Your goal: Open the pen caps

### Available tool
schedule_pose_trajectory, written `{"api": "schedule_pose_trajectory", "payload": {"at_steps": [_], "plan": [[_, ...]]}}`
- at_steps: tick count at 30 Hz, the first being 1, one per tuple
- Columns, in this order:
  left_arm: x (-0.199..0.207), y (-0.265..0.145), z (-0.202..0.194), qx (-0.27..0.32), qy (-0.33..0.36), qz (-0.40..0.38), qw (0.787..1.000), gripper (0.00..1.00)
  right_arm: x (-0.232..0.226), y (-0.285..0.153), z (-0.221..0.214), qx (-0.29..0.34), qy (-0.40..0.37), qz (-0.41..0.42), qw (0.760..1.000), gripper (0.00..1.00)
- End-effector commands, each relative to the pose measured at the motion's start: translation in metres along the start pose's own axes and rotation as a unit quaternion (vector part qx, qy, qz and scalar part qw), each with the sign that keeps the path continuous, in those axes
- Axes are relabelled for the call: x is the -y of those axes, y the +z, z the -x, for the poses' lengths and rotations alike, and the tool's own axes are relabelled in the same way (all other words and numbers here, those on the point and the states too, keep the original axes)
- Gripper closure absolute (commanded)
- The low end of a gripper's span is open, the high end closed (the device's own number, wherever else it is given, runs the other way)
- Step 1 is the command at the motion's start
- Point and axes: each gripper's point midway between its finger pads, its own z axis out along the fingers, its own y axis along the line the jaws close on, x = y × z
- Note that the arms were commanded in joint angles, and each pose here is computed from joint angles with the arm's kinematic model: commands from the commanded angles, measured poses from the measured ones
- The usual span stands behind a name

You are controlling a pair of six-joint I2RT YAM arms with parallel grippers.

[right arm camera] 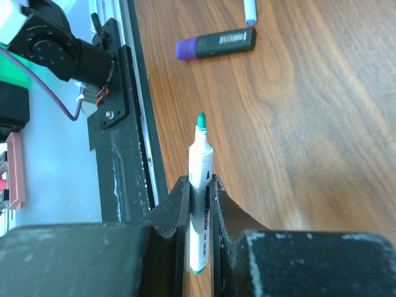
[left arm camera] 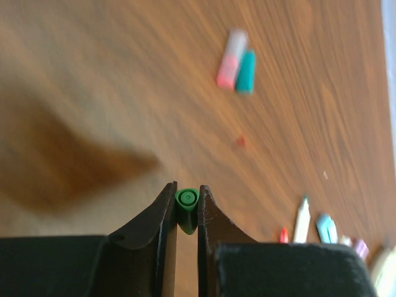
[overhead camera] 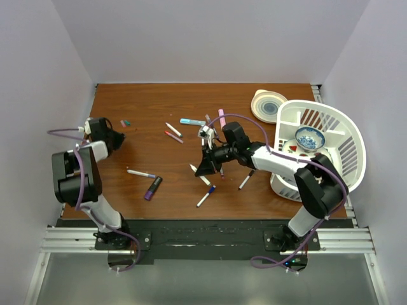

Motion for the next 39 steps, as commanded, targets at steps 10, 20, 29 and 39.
{"api": "schedule_pose_trajectory", "payload": {"at_steps": [10,20,29,39], "plan": [[-0.001,0.064,0.053,-0.029,0.063,0.068,0.995,0.86,-0.014,-0.023,0.038,0.047,-0.053,0.004,0.997,1.0],[0.019,0.07,0.047,-0.07,0.083,0.003,0.994,0.6,-0.009,-0.022,0.036,0.044,-0.05,0.0,0.998,1.0],[0.059,-0.006,0.083,0.004,0.096,-0.106,0.99,0.42,0.01,-0.025,0.029,0.019,-0.09,-0.042,0.995,1.0],[0.095,-0.168,0.042,0.09,0.157,-0.305,0.935,0.15,0.07,0.008,0.016,-0.174,-0.172,-0.204,0.948,1.0]]}}
